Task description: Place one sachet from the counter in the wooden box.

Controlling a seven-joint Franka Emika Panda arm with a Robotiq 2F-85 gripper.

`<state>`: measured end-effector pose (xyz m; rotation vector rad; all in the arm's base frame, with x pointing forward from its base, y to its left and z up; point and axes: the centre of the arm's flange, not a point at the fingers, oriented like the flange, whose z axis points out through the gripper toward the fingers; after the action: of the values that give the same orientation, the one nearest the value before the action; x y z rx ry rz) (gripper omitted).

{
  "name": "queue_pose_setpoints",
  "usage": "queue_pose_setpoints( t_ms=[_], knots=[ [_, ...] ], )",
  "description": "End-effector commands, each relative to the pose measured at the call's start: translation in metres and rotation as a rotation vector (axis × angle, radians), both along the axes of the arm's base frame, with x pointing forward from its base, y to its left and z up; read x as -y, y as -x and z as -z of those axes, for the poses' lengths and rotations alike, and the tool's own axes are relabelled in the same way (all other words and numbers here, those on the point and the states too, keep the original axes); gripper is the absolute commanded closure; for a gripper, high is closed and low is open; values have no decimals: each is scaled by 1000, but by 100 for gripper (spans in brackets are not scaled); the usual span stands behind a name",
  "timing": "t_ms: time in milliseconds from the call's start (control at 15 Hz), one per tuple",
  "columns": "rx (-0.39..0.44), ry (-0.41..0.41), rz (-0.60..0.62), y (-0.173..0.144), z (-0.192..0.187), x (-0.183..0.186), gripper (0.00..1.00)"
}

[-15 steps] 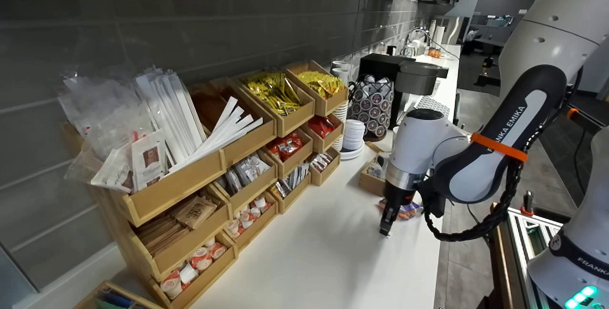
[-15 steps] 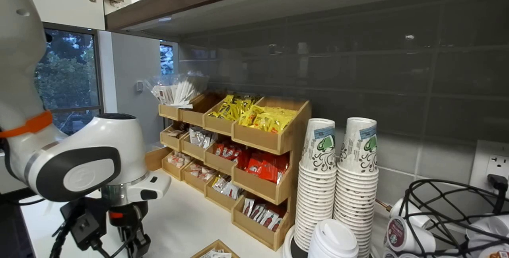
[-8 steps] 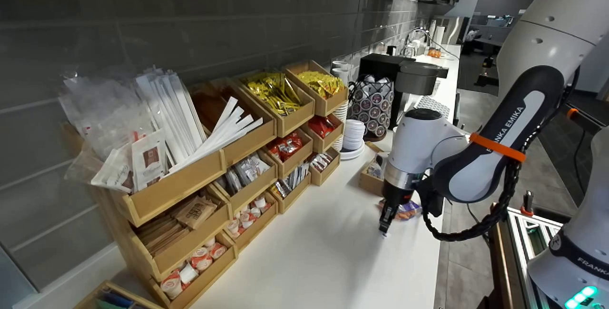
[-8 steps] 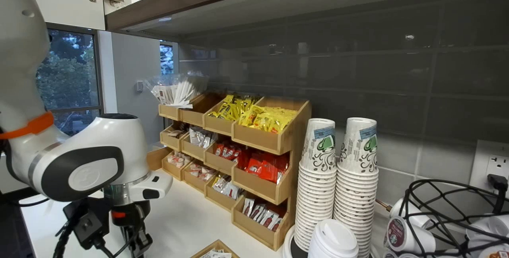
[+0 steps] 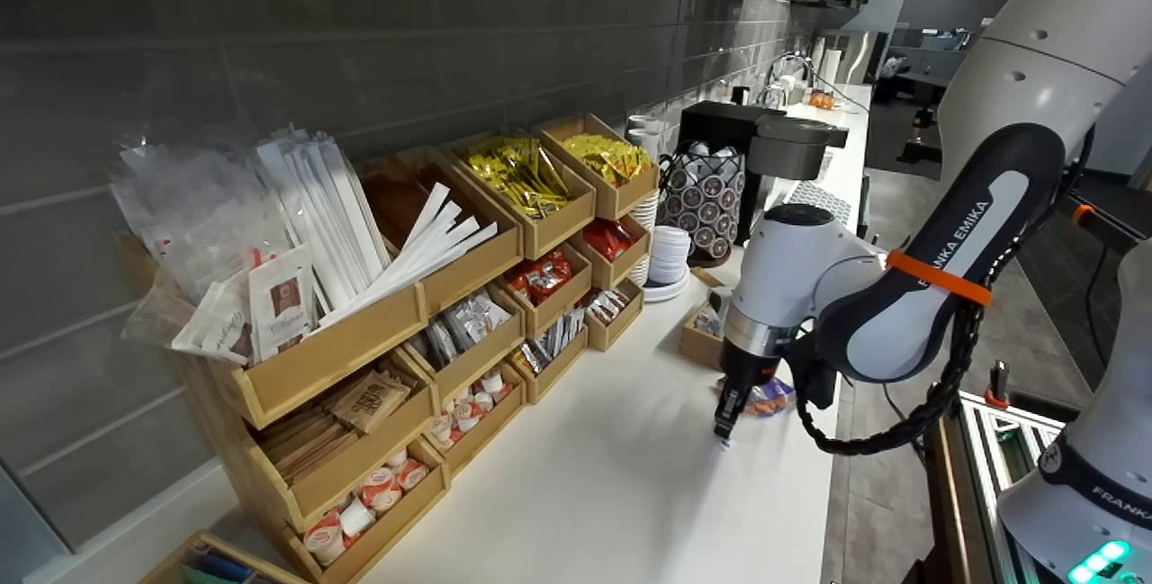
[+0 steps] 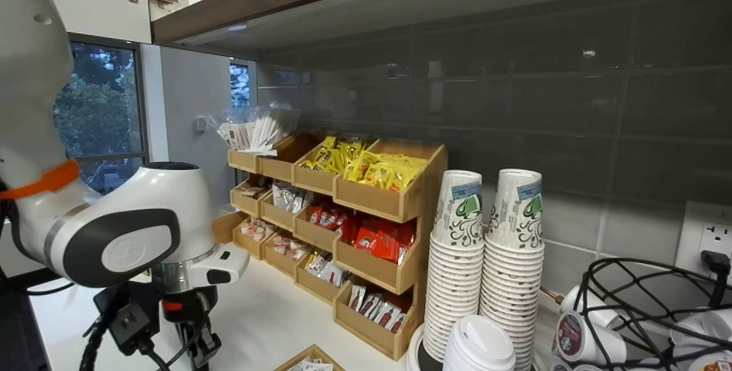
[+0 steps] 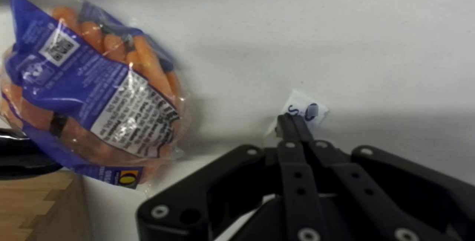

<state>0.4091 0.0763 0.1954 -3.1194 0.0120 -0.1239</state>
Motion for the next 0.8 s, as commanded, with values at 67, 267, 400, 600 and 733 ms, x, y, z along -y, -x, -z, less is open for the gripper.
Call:
queue_pose_setpoints(
  t_ms=[67,267,400,600,733],
  knots=[
    [31,-18,8,2,-11,-4,100],
    [30,-11,13,1,-5,-5,74],
    [26,-8,11,1,-2,-5,60],
    [22,-8,7,1,2,-6,37],
    [22,-8,2,1,4,-7,22]
  ],
)
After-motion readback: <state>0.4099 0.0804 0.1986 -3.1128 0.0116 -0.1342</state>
